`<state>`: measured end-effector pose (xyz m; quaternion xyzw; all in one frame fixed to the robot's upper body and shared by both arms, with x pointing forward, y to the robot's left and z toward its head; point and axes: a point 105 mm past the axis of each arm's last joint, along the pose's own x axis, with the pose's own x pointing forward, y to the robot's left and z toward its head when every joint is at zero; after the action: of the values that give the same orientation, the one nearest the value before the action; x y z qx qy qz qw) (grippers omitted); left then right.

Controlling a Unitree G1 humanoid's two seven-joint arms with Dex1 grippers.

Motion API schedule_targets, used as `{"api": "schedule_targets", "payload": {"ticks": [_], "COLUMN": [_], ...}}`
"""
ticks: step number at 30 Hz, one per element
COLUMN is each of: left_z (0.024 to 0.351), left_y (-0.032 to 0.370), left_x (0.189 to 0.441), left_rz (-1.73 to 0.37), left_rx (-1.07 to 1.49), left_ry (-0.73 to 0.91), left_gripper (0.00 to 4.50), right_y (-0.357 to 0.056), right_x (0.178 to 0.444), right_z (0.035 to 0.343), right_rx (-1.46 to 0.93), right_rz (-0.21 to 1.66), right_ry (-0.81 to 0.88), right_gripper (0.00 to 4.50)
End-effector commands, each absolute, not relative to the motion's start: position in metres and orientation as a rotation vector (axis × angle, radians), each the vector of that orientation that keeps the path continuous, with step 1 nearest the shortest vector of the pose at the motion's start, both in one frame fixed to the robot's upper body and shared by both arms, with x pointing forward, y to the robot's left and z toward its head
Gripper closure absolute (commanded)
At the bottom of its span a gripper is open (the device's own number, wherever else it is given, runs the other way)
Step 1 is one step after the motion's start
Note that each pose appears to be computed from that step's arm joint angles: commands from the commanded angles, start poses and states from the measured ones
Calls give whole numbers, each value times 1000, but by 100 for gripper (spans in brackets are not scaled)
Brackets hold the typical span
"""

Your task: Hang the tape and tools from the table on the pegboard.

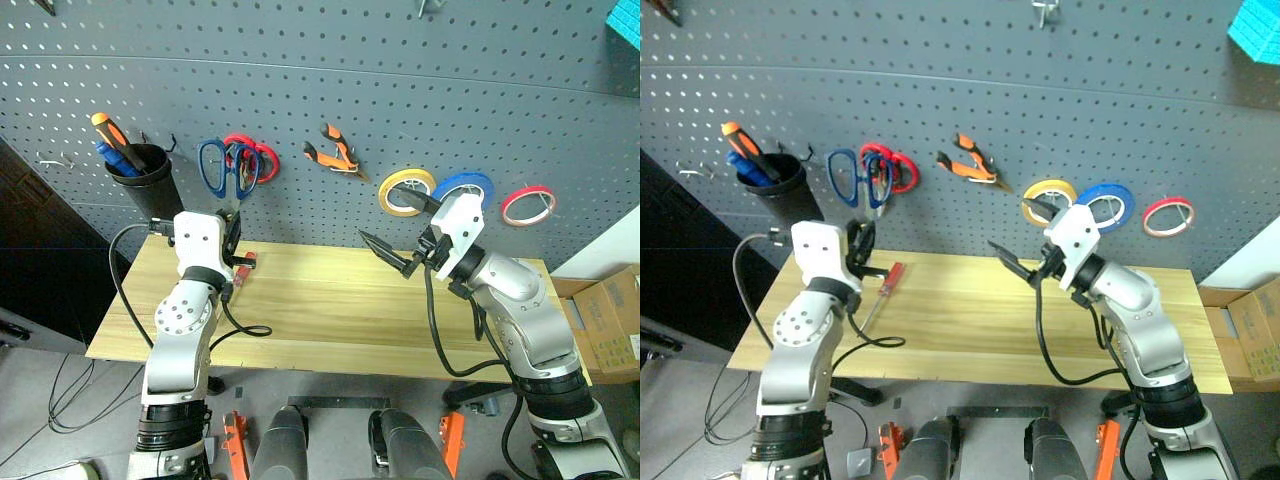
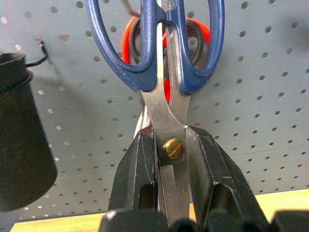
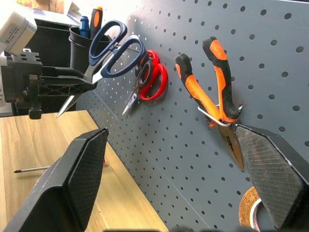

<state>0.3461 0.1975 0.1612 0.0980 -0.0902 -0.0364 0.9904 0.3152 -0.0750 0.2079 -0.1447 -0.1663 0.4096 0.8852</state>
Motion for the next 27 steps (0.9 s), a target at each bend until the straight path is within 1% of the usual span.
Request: {"api": "schedule_targets", "payload": {"ticks": [1,5,12,14,15,23,24,27], "left_z": [162,160,164,167,168,168,166,155], "left_y": [185,188,198,202,203,201,202,206], "left_x": [347,353,361,364,365,365,364,358], "left_rz": [-140,-137,-125,-119,-118,-137,-131,-122], "left_rx": [147,60,82,81,77,79,85,99], "left_ry": [-177,-146,-137,-144,-147,-148,-137,-91], "left_gripper": [387,387,387,320,301,18,4,4], "right_y": [-79,-81,-81,-81,-82,-82,-82,-81], "right_x": [311,311,311,311,311,310,309,305], "right_z": [222,222,221,221,221,221,221,219], "right_rx": [-317,-319,-318,-317,-317,-314,-313,-305], "right_rz": [826,821,816,814,814,818,822,844], "right_ry": [-401,-401,-400,-399,-398,-396,-394,-384], "right_gripper": [0,0,0,0,0,0,0,0]}}
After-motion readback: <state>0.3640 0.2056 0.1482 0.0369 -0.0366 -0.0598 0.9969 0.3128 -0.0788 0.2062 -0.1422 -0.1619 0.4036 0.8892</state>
